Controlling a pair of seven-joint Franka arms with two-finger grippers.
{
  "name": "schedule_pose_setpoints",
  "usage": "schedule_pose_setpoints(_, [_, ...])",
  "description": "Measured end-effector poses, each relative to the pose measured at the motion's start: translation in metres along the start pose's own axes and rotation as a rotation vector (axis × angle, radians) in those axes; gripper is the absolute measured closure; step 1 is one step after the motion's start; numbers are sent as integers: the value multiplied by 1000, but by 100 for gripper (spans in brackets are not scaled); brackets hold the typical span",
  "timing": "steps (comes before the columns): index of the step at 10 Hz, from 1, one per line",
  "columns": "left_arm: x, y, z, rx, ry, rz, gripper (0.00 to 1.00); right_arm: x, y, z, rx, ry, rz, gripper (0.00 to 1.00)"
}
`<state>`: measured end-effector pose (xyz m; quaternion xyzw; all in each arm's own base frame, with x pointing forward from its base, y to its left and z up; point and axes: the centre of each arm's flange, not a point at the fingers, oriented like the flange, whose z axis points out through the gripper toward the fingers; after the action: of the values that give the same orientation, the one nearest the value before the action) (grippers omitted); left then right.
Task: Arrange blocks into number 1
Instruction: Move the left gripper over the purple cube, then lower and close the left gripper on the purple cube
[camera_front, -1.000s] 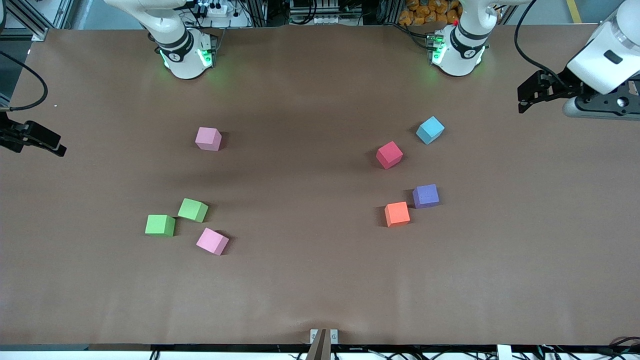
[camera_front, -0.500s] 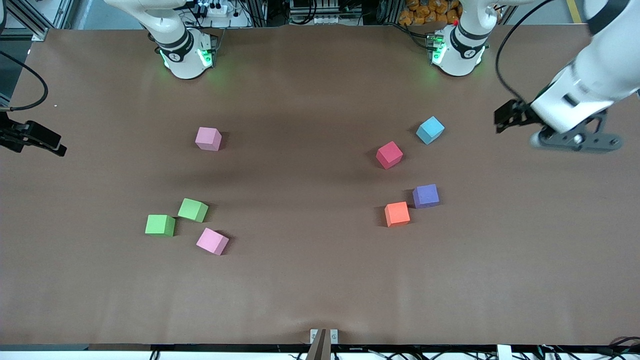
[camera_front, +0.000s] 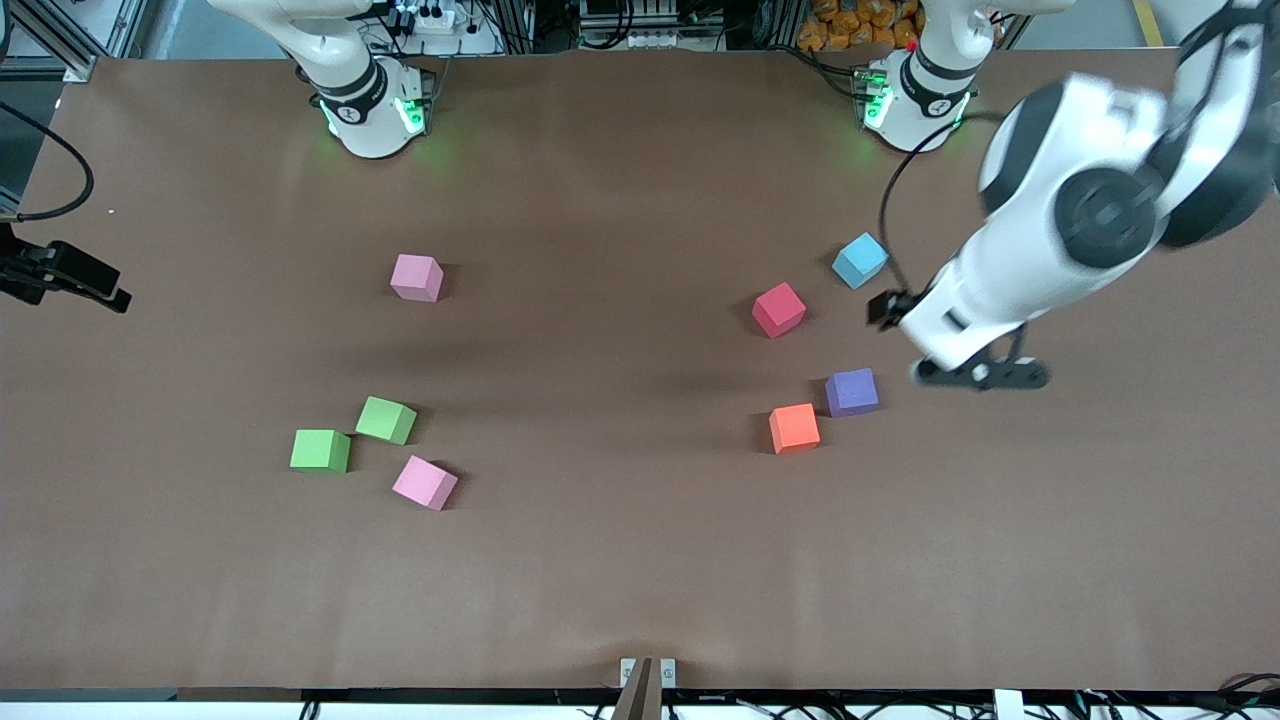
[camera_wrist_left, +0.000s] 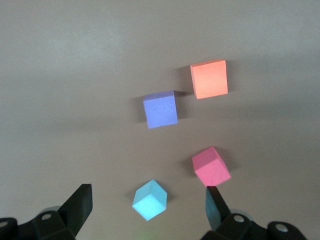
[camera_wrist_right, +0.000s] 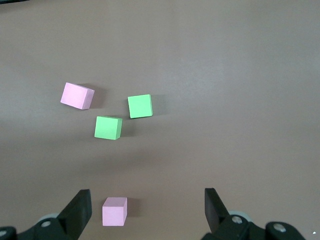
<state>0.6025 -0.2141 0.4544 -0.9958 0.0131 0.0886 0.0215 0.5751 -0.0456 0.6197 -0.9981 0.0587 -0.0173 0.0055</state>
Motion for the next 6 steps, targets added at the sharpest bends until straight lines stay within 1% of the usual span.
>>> schedule_pose_setpoints(1, [10,2,28,-7,9,-36,0,0,0,-1,0,1,0,0])
schedule_pose_setpoints(3, [19,3,81,-23,36,-94,0,0,1,-1,0,1,1,0])
schedule_pose_setpoints(6, [26,3,137,-24,12,-225,0,0,1,-1,0,1,2,0])
